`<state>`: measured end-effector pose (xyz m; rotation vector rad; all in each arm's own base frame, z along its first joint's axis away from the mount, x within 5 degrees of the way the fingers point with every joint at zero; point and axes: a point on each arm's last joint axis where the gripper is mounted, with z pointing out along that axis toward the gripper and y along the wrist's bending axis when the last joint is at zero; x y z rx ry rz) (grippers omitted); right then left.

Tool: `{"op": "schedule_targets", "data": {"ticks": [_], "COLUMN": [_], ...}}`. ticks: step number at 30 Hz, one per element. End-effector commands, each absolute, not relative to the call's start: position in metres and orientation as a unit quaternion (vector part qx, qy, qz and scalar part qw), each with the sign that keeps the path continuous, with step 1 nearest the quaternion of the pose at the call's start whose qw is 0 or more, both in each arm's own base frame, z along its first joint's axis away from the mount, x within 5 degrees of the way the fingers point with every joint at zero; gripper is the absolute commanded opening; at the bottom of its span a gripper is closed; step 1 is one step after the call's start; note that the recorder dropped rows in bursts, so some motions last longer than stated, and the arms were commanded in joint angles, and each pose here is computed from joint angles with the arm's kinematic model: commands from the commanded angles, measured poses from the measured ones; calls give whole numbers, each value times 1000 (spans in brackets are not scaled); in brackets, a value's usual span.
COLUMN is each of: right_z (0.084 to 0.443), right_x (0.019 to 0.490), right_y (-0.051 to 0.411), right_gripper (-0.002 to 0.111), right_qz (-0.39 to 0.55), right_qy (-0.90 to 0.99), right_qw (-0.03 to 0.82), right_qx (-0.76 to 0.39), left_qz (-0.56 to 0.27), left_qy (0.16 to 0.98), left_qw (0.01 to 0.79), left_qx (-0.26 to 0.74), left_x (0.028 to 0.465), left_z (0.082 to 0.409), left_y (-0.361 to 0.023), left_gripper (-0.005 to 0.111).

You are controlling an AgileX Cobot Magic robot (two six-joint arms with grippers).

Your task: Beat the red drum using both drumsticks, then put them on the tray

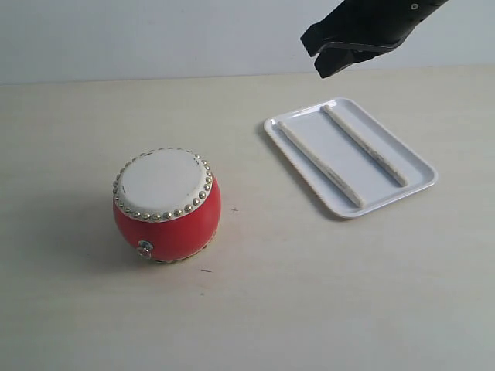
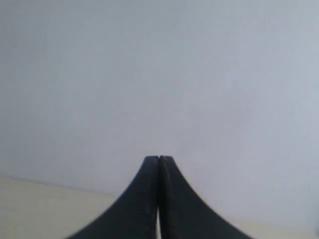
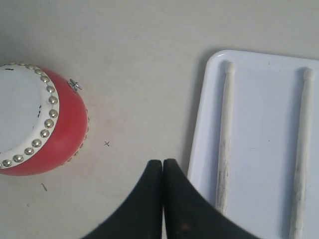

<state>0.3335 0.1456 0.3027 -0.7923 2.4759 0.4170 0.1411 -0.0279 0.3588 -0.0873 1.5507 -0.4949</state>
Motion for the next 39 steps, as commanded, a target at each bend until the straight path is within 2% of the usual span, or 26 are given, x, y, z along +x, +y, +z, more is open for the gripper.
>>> {"op": "schedule_targets", "data": {"ticks": [1, 5, 10, 16, 24, 28, 30, 39], "right_z": [307, 307, 307, 307, 307, 307, 307, 307], "right_x": [333, 333, 333, 333, 333, 333, 333, 333], "right_y": [145, 145, 145, 145, 145, 145, 145, 145], "right_gripper": [0, 0, 0, 0, 0, 0, 0, 0], "right_qz": [153, 153, 153, 153, 153, 153, 153, 153], "right_qy": [907, 907, 907, 907, 907, 907, 907, 907], "right_qw": [263, 263, 263, 263, 263, 263, 263, 263], "right_qx": [-293, -293, -293, -293, -293, -293, -293, -293], "left_qz": [-201, -180, -154, -80, 10, 56, 61, 31], "left_qy": [635, 621, 629, 627, 731, 768, 771, 766], "left_qw": [737, 752, 752, 769, 666, 633, 631, 634], "left_qx": [-113, -128, -123, -96, -147, -83, -67, -104], "left_x": [88, 71, 72, 73, 72, 71, 71, 71], "left_z": [342, 321, 313, 310, 282, 275, 275, 275], "left_y": [-8, -4, -2, 3, 18, 16, 15, 15], "left_gripper": [0, 0, 0, 0, 0, 0, 0, 0]}}
